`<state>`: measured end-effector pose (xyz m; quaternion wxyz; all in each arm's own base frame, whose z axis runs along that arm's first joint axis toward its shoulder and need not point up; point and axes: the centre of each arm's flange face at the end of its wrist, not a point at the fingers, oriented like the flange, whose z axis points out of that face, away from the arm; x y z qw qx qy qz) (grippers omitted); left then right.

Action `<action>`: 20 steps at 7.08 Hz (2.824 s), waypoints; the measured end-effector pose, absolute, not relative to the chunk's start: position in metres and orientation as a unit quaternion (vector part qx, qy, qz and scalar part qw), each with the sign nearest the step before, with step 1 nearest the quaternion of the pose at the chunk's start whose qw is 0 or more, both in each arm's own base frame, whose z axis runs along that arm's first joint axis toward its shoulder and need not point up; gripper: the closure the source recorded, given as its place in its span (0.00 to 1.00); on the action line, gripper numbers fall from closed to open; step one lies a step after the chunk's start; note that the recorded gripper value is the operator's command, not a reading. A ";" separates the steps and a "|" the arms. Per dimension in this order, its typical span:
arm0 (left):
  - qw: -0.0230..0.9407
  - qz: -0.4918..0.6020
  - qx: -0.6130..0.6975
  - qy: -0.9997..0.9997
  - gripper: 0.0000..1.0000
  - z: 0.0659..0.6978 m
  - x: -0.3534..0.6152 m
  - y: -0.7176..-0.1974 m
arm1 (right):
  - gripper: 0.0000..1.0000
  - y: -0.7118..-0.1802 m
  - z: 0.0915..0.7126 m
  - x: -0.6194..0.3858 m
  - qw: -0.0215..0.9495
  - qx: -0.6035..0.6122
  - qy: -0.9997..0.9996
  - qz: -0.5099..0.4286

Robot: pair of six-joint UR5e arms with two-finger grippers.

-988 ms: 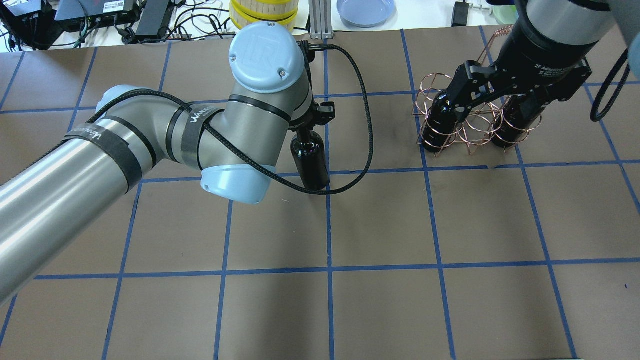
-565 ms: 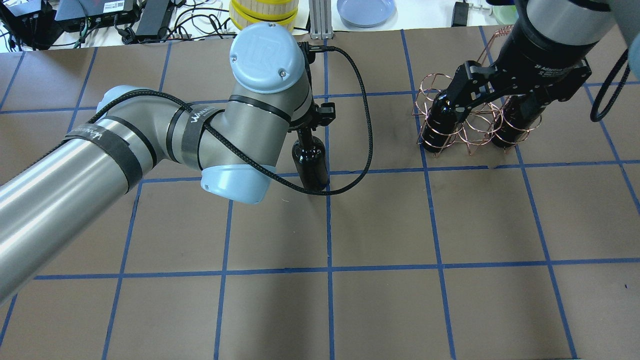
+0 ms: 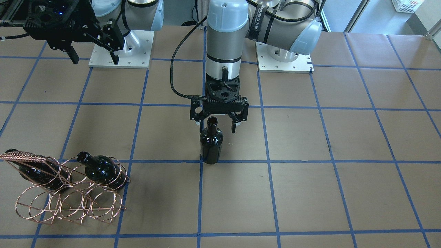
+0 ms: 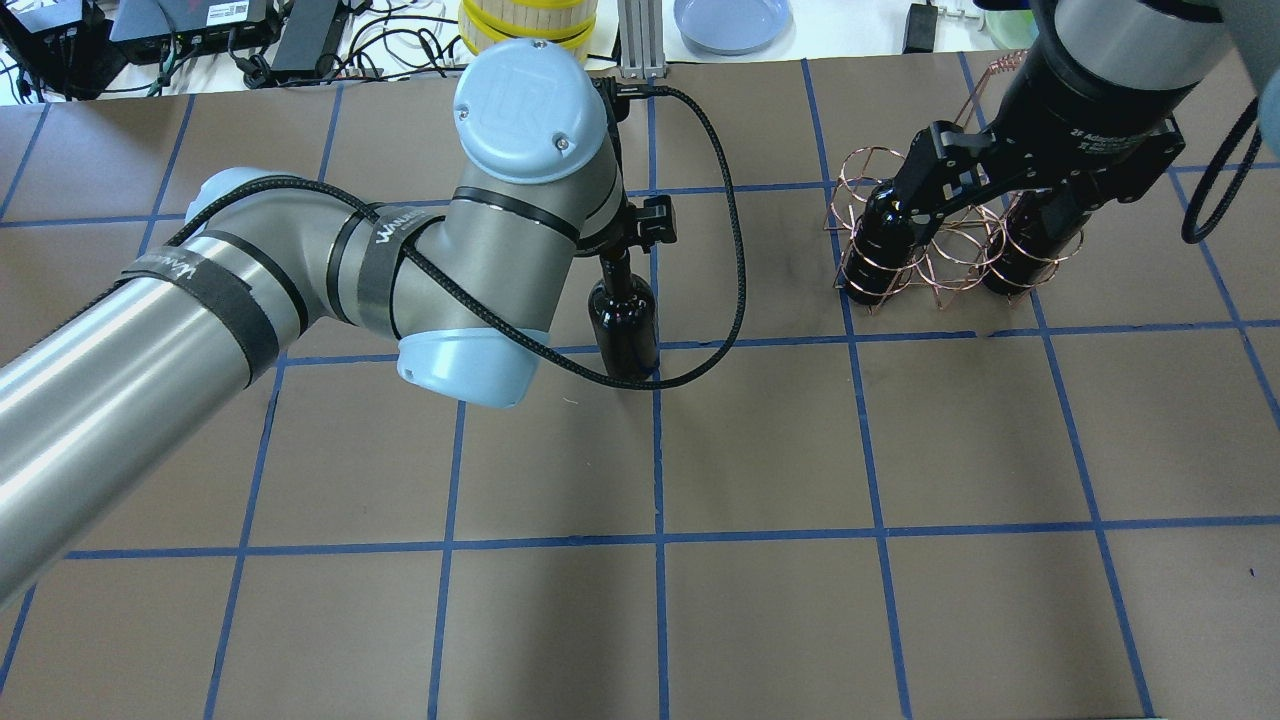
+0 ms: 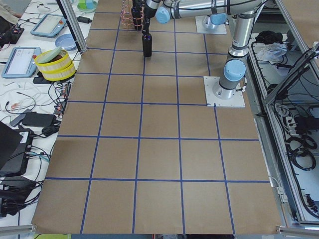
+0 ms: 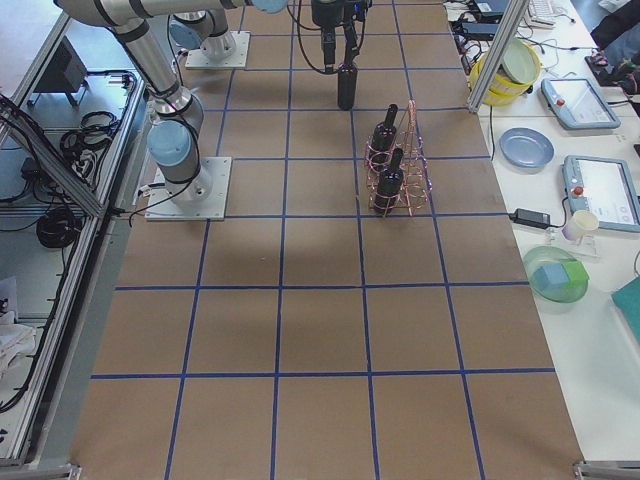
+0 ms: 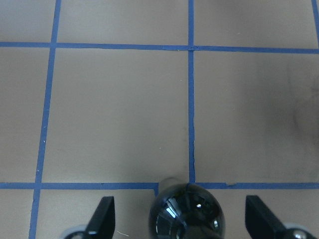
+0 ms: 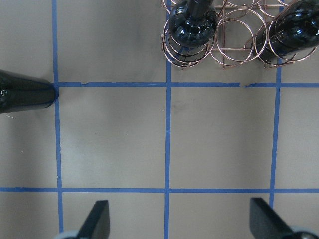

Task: Place wine into wine basket
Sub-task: 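Set the bottle upright on the table and open the left gripper, then move the right gripper over the standing bottle while the left arm withdraws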

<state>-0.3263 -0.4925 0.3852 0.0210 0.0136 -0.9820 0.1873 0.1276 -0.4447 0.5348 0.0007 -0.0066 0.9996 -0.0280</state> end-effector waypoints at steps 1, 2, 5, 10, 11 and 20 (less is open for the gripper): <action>0.024 0.192 0.016 -0.981 0.03 0.401 -0.323 -0.493 | 0.00 -0.445 0.534 0.128 0.001 -0.006 1.000 -0.028; 0.017 0.180 0.013 -0.983 0.01 0.424 -0.313 -0.497 | 0.00 -0.446 0.534 0.128 0.001 -0.004 1.000 -0.027; 0.025 0.103 0.008 -0.994 0.01 0.519 -0.209 -0.525 | 0.00 -0.465 0.532 0.136 0.020 0.053 0.998 -0.020; 0.022 0.043 0.004 -0.999 0.01 0.565 -0.098 -0.510 | 0.00 -0.497 0.501 0.271 0.028 0.077 0.996 -0.024; 0.019 0.039 -0.002 -0.999 0.01 0.563 -0.095 -0.510 | 0.00 -0.501 0.489 0.300 0.021 0.070 0.997 -0.033; 0.022 0.019 -0.015 -0.999 0.00 0.542 -0.100 -0.510 | 0.00 -0.520 0.415 0.383 -0.006 0.087 0.995 -0.040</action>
